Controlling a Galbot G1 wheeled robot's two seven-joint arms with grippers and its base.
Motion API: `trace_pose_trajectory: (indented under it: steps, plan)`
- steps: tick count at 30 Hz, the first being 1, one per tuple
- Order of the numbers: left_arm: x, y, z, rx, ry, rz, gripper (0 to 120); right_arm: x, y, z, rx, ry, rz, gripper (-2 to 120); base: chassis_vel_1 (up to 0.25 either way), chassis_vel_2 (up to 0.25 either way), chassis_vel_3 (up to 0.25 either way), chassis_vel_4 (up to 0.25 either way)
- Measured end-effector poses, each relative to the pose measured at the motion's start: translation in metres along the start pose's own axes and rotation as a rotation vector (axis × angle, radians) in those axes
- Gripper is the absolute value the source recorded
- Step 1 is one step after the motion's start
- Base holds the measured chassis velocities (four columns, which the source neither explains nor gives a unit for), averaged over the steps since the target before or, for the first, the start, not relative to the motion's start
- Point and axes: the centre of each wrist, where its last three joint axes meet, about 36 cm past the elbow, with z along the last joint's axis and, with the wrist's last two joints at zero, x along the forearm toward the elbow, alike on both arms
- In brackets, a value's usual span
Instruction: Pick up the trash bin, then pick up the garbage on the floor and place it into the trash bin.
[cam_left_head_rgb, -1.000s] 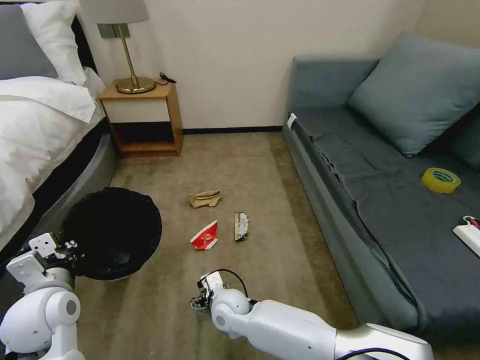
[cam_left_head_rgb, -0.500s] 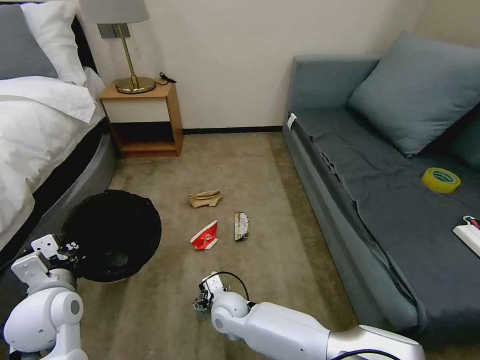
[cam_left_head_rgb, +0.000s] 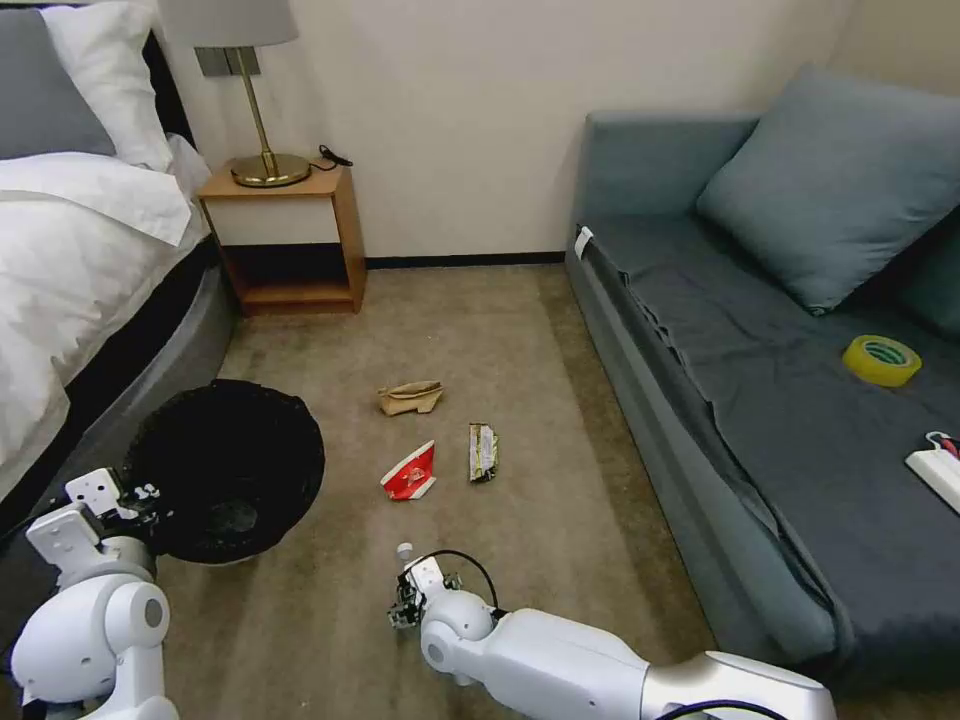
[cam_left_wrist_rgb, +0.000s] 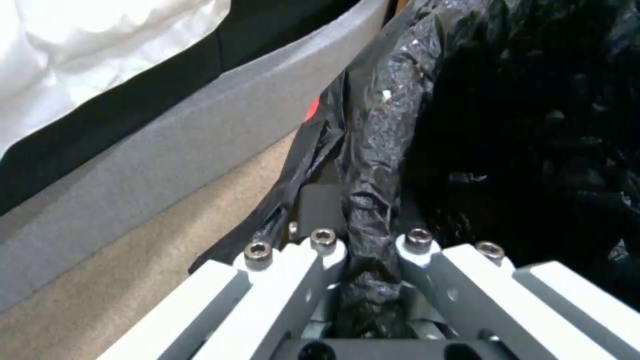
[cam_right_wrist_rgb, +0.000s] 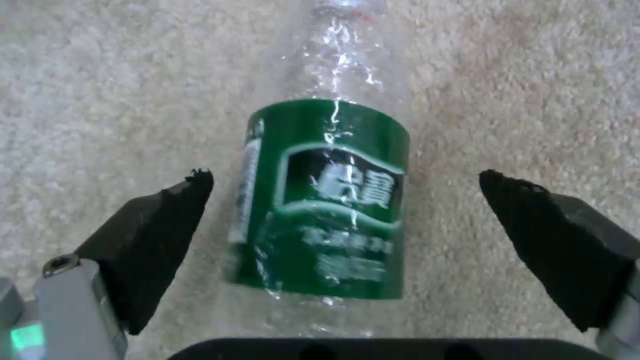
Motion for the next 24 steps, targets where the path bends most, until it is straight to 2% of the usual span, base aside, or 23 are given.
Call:
trace_pose_trajectory:
  steps: [3,5,6,9,11,15,17,18,24]
  plan:
    - [0.000,0.000,0.001,-0.001,0.001,0.000,3,-0.001,-0.001,0.001,0.003,-0.001,0.003,99,0.000,0.000,0.000,0.000]
    - [0.000,-0.001,0.001,-0.001,0.000,0.001,3,-0.003,-0.003,0.004,0.004,0.002,0.007,90,0.000,0.000,0.000,0.000]
    - [0.000,-0.001,0.001,-0.001,0.000,0.001,3,-0.003,-0.003,0.004,0.004,0.002,0.007,90,0.000,0.000,0.000,0.000]
    - [0.001,-0.002,0.001,0.000,0.000,0.004,3,-0.005,-0.007,0.008,0.007,0.007,0.012,75,0.000,0.000,0.000,0.000]
    - [0.001,-0.002,0.001,0.000,-0.001,0.005,3,-0.005,-0.008,0.010,0.008,0.008,0.013,71,0.000,0.000,0.000,0.000]
    - [0.001,-0.002,0.000,0.000,-0.003,0.006,3,-0.006,-0.011,0.014,0.016,0.005,0.020,53,0.000,0.000,0.000,0.000]
    - [0.001,-0.002,0.001,0.000,-0.003,0.006,3,-0.006,-0.011,0.014,0.017,0.004,0.020,50,0.000,0.000,0.000,0.000]
    - [0.002,-0.002,0.001,0.000,-0.002,0.005,3,-0.006,-0.012,0.015,0.016,0.002,0.018,43,0.000,0.000,0.000,0.000]
    - [0.002,-0.003,0.002,-0.001,0.000,0.006,3,-0.003,-0.016,0.016,0.016,-0.008,0.012,25,0.000,0.000,0.000,0.000]
